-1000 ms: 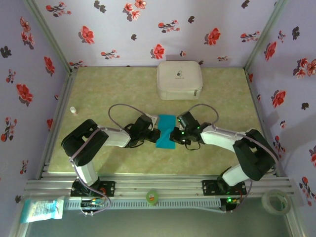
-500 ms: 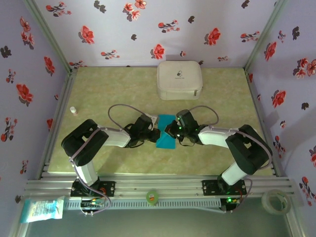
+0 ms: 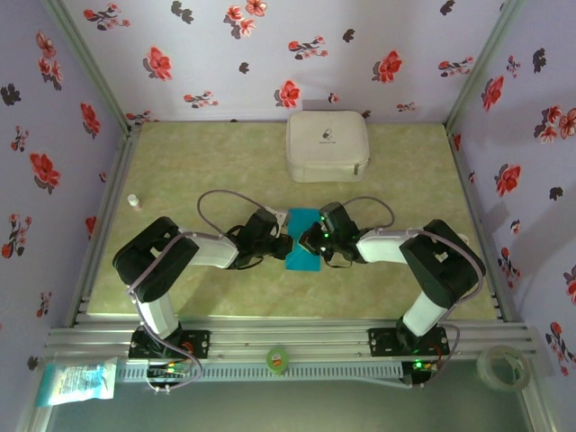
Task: Fold a paper plane with a square sheet of paper (pick it up from the middle)
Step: Fold the triangle a second time at the center of the table.
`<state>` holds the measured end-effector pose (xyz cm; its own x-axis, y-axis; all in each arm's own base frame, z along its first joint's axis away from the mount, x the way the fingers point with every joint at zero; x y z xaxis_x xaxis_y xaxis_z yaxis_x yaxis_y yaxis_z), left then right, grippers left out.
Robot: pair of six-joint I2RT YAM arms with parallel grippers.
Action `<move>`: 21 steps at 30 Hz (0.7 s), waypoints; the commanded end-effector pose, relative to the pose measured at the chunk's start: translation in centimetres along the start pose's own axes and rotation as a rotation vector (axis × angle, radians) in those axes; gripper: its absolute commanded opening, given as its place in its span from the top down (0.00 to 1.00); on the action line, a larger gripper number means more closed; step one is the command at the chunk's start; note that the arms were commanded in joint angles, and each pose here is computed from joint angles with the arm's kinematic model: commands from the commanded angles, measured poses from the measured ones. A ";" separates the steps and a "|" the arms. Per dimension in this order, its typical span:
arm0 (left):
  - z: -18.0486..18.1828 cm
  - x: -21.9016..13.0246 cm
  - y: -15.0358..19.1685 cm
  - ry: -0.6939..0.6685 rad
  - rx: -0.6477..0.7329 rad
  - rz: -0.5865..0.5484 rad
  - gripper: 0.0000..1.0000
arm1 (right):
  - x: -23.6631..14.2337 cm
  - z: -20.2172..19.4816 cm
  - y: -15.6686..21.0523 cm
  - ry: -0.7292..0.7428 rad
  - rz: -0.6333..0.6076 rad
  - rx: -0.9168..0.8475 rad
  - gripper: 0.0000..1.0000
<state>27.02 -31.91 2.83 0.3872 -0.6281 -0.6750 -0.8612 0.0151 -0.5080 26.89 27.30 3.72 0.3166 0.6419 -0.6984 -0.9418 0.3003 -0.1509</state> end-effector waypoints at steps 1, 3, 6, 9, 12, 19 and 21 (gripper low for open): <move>1.5 0.6 1.7 -0.044 -0.018 0.067 1.00 | 0.3 -1.8 0.4 0.059 -0.001 0.031 1.00; 1.6 0.6 1.8 -0.045 -0.018 0.069 1.00 | 0.3 -2.9 0.8 0.077 -0.008 0.054 1.00; 1.6 0.7 1.9 -0.046 -0.016 0.075 1.00 | 0.5 -4.4 1.2 0.099 -0.021 0.091 1.00; 1.6 0.8 2.0 -0.045 -0.014 0.087 1.00 | 0.7 -4.9 1.5 0.096 -0.019 0.115 1.00; 1.6 0.8 2.2 -0.048 -0.015 0.103 1.00 | 0.2 -3.3 0.9 0.058 -0.033 0.109 0.97; 1.9 0.8 2.4 -0.058 -0.009 0.114 1.00 | -2.3 -1.3 -1.8 0.076 -0.094 0.036 0.97; 1.9 0.8 2.4 -0.058 -0.009 0.115 1.00 | -2.1 -1.1 -2.1 0.058 -0.082 0.042 0.98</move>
<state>27.03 -32.32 2.84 0.3678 -0.6380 -0.6766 -0.8681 0.0252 -0.4957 27.47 25.28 4.69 0.3811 0.5958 -0.7069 -0.9089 0.3813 -0.1687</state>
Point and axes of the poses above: each hand's point on the last joint's axis, 136 mm out from that joint toward the fingers, its own x axis out along the fingers, its own z axis along the line the jaws close on, y = z × x, the point moved 1 cm from there along -x, back along the fingers, and after that the axes turned 10 degrees about -x, right-handed, at the moved point
